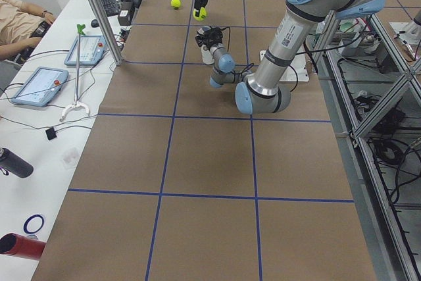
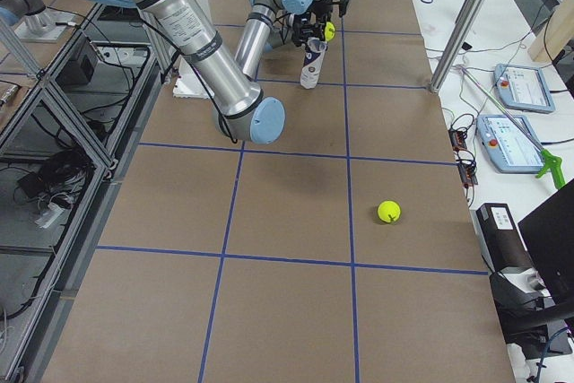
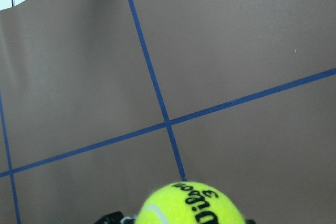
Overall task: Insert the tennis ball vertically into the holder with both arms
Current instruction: 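Carry the tennis ball with the right gripper above the held can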
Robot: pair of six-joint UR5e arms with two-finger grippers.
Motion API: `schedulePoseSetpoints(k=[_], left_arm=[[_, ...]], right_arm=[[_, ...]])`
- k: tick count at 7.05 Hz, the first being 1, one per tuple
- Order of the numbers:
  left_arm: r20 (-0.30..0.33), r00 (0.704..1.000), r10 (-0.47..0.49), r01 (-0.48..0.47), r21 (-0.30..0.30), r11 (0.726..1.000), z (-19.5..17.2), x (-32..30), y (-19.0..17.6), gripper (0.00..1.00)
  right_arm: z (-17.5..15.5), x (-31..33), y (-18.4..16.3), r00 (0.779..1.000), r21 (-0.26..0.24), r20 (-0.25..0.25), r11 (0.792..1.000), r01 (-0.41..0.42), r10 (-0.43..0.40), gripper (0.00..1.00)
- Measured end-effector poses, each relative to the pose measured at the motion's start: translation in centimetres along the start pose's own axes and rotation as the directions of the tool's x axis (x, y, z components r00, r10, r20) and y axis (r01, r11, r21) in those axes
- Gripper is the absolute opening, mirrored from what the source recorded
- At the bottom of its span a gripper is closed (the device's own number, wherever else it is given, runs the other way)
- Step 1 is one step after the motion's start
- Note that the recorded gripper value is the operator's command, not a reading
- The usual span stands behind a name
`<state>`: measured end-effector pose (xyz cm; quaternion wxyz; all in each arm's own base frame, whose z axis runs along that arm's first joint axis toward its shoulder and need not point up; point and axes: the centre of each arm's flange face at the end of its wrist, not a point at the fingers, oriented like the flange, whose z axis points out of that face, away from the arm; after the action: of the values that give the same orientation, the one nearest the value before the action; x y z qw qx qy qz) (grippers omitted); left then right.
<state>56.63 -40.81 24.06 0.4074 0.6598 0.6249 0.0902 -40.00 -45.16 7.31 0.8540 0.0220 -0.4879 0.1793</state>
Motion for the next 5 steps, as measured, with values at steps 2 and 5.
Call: schedulePoseSetpoints(k=[2,5], left_arm=[[0.0,1.0,0.0,0.0,0.0,1.0,0.0,0.0,0.0,0.77],[-0.002,1.0,-0.002,0.002,-0.001,1.0,0.0,0.2,0.1,0.77]], right_arm=[[1.2,-1.1,2.5,1.0,0.016,-0.011,1.0,0.016,-0.016,0.2],[2.0,-1.0,3.2,0.999,0.044,-0.023,0.999,0.026,-0.025,1.0]])
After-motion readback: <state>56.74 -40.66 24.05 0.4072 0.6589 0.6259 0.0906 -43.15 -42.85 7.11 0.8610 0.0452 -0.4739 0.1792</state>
